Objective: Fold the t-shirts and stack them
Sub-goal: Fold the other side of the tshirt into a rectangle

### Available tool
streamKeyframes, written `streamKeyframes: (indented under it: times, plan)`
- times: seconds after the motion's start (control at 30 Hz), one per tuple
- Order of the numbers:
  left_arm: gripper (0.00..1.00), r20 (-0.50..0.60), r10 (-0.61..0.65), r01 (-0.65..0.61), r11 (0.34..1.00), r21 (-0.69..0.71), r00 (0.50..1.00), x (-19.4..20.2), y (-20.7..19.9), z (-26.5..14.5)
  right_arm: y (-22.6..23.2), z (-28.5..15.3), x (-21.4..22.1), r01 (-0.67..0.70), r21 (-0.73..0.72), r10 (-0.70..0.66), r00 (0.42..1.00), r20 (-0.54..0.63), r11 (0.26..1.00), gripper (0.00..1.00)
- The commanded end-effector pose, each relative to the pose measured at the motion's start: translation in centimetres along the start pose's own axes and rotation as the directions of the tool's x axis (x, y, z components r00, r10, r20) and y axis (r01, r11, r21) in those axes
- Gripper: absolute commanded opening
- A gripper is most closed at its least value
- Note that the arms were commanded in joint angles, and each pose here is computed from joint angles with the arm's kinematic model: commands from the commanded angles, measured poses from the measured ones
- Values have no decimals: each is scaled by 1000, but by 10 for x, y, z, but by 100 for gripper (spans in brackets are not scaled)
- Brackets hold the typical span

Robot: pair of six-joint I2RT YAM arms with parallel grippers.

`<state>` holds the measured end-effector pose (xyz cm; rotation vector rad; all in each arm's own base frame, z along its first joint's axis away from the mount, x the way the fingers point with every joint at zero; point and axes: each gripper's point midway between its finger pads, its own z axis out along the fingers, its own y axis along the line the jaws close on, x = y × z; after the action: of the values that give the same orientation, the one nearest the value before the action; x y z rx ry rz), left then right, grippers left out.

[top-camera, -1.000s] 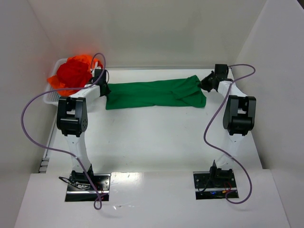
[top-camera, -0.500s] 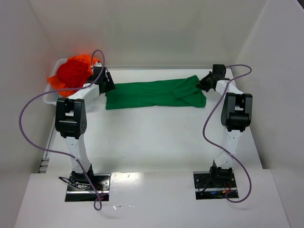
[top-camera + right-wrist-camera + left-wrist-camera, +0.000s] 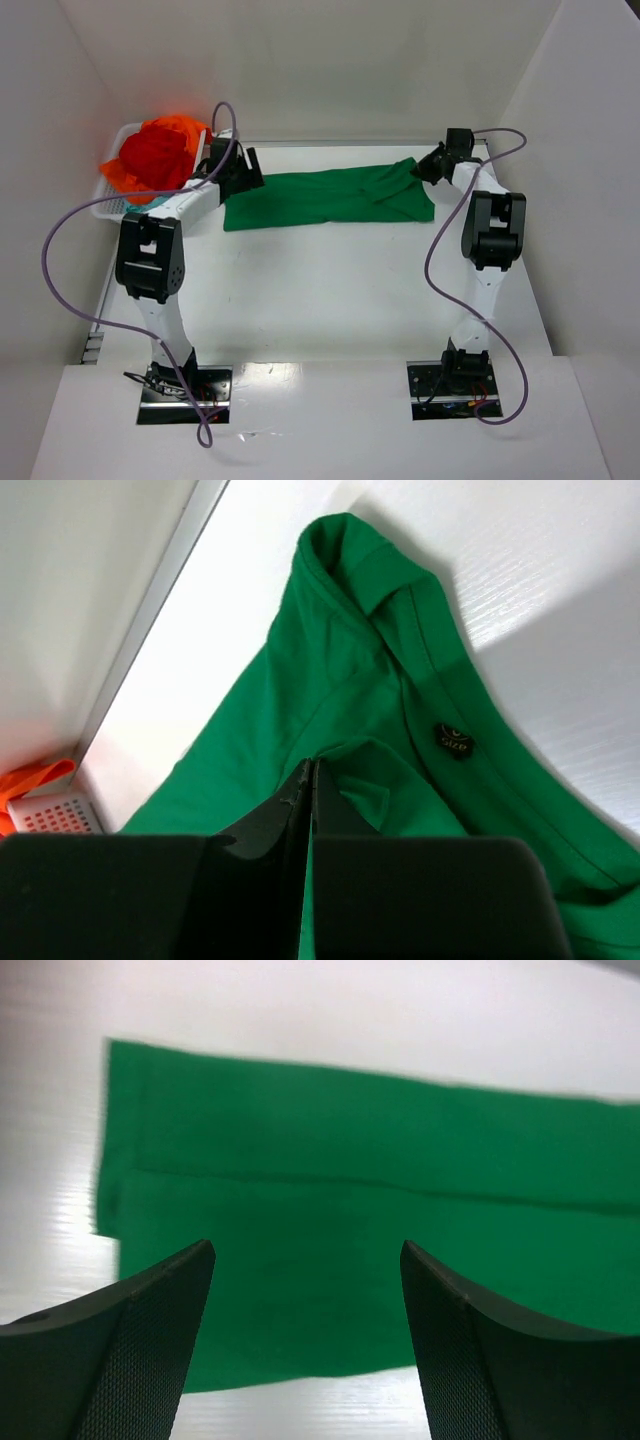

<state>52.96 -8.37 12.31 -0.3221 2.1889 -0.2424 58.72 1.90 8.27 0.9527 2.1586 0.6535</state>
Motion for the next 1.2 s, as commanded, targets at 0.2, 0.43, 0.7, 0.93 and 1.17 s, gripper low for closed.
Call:
streamKeyframes:
  times: [0.2,0.43,0.7,0.93,1.17]
  plan:
    - [82,-110,2,6,998,68,994,44,-16,25,-9,10,6,28,30,-27,1000,-14,999,20]
    - [82,-121,11,-2,997,74,993,46,-17,28,-1,-18,-9,92,58,-95,994,47,994,71]
    - [82,-153,25,-10,995,99,988,60,-26,32,23,-58,16,150,-21,-149,988,48,988,73]
    - [82,-162,16,-1,996,93,987,64,-25,34,28,-46,75,175,-28,-176,983,-59,984,70]
    - [82,-173,26,-9,995,99,985,66,-25,36,23,-31,106,138,-13,-139,985,-103,990,70]
